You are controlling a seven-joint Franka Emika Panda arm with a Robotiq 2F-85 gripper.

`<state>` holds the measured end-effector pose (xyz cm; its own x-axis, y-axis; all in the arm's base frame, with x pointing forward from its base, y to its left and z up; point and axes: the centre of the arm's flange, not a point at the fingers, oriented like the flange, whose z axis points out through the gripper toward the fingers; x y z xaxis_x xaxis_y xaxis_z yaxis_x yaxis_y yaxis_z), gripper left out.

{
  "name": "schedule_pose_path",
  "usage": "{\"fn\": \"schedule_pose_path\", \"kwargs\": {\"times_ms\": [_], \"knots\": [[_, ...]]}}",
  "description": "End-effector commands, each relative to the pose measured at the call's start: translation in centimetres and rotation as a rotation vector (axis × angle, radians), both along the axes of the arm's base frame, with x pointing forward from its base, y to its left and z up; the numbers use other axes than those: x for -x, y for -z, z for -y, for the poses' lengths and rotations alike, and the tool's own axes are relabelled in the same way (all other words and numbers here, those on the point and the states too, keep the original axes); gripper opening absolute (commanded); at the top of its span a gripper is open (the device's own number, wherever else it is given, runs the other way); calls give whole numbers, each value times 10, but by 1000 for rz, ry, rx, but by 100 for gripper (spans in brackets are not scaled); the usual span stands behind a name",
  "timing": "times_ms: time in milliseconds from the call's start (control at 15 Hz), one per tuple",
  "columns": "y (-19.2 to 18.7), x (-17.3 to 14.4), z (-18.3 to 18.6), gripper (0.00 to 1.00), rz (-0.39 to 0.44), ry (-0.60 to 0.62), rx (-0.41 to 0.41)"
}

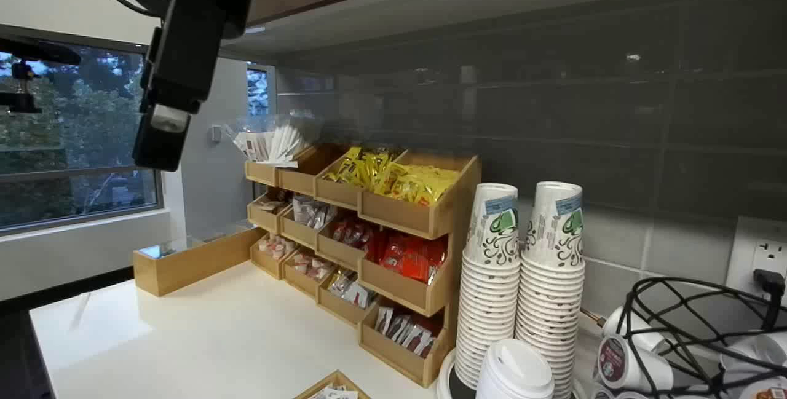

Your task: Place one sachet from the counter in the wooden box.

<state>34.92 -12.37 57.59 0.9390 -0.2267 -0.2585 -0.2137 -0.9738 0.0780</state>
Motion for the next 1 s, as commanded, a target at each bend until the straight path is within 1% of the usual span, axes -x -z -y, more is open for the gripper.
{"fn": "schedule_pose_path", "kwargs": {"times_ms": [0, 467, 600, 667, 800, 933], "knots": [[0, 0, 0, 100, 0, 0, 0], [0, 0, 0, 100, 0, 0, 0], [22, -1, -21, 100, -3, -34, -11], [32, -2, -32, 100, -10, -56, -39], [56, -1, -62, 100, -7, -110, -70], [79, 2, -92, 100, 9, -183, -119]]}}
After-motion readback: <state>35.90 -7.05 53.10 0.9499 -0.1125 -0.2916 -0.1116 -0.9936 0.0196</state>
